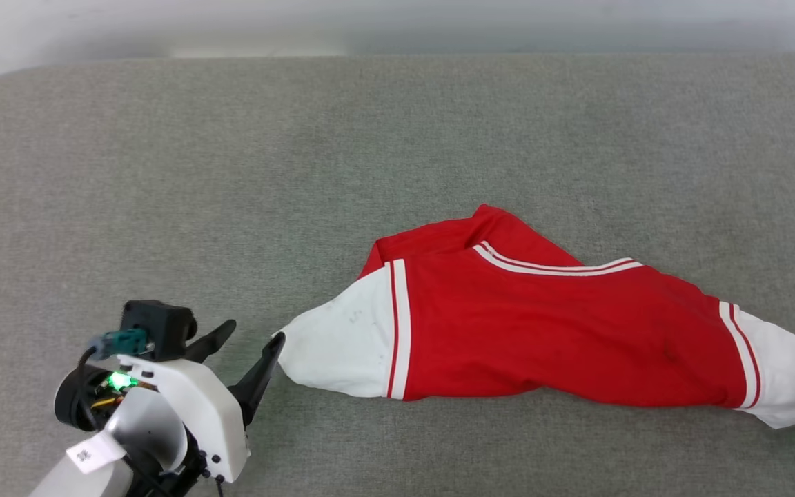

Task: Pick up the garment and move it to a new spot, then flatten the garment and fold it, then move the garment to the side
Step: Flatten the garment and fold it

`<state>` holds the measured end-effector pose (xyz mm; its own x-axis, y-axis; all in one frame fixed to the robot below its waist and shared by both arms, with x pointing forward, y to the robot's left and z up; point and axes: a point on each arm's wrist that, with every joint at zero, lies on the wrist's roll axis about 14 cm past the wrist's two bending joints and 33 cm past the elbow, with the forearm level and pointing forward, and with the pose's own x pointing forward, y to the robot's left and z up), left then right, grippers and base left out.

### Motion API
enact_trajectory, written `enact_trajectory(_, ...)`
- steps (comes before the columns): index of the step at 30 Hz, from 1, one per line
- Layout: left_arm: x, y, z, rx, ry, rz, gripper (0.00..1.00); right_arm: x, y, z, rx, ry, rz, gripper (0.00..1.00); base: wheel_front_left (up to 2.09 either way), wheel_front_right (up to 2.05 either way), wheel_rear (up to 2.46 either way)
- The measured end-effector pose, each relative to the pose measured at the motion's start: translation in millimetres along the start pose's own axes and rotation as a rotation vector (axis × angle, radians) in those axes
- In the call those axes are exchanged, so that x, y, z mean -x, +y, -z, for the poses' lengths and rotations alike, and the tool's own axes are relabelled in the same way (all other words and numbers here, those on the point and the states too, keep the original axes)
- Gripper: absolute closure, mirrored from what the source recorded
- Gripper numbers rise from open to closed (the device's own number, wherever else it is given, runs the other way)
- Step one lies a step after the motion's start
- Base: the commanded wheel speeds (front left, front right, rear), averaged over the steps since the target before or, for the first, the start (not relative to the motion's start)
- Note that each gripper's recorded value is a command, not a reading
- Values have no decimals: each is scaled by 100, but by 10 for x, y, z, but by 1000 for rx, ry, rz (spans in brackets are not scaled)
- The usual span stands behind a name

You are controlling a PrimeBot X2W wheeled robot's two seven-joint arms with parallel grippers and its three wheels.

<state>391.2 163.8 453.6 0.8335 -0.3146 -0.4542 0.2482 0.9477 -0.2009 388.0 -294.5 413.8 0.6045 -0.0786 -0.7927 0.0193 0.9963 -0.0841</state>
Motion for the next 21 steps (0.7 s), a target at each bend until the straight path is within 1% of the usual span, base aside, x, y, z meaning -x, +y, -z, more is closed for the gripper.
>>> enact_trajectory(2,-36,-25,91,-35,79,17,0,24,28,-2,8,-5,-3,100,0,0,0)
enact_trajectory(5,-125,-52,139,-77,151,31,0,37,99,-18,12,-11,-15,100,0,0,0)
enact_trajectory(10,-279,-104,306,-101,269,50,0,24,166,-15,16,-11,-21,100,0,0,0)
enact_trajectory(15,-427,-61,403,-116,325,42,0,1,218,19,19,0,-31,100,0,0,0)
enact_trajectory(21,-490,46,614,-151,419,30,0,-32,206,50,20,14,-27,100,0,0,0)
